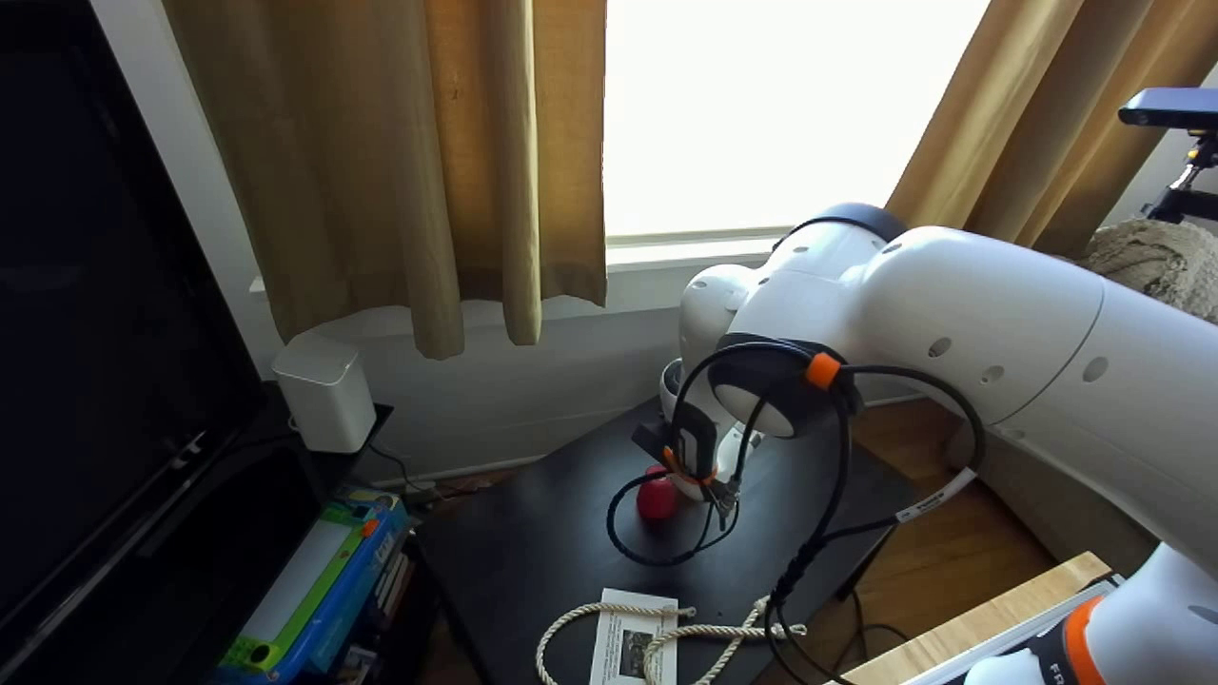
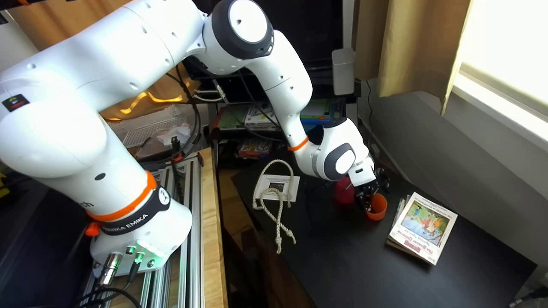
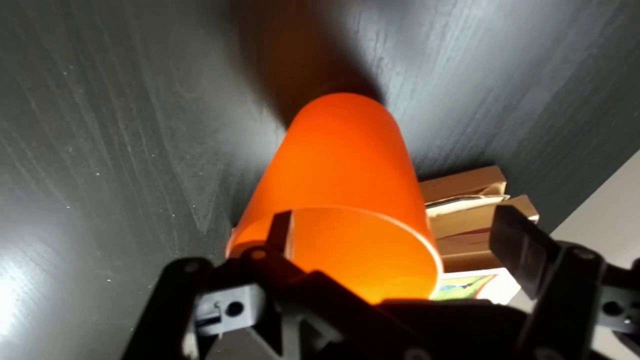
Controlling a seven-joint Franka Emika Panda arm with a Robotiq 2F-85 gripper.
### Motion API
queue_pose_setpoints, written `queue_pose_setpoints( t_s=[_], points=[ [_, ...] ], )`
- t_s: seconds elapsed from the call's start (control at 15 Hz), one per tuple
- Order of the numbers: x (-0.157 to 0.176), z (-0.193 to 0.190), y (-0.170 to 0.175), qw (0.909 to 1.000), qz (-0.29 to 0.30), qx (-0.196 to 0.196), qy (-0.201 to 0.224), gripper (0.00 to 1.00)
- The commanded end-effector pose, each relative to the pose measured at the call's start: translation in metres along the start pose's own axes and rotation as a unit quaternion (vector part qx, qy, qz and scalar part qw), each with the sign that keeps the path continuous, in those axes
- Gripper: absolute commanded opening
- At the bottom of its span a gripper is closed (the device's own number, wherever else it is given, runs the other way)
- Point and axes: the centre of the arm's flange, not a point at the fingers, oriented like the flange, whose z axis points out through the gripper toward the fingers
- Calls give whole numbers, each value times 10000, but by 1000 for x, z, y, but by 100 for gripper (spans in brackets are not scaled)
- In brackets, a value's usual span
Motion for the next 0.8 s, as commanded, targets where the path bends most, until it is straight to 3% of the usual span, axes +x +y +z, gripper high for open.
queue_pose_setpoints(
  t_s=[0.0, 0.73],
  points=[
    [-1, -1, 6, 9994, 55, -331, -110, 100],
    [-3, -2, 11, 9877, 321, -1503, -274, 100]
  ],
)
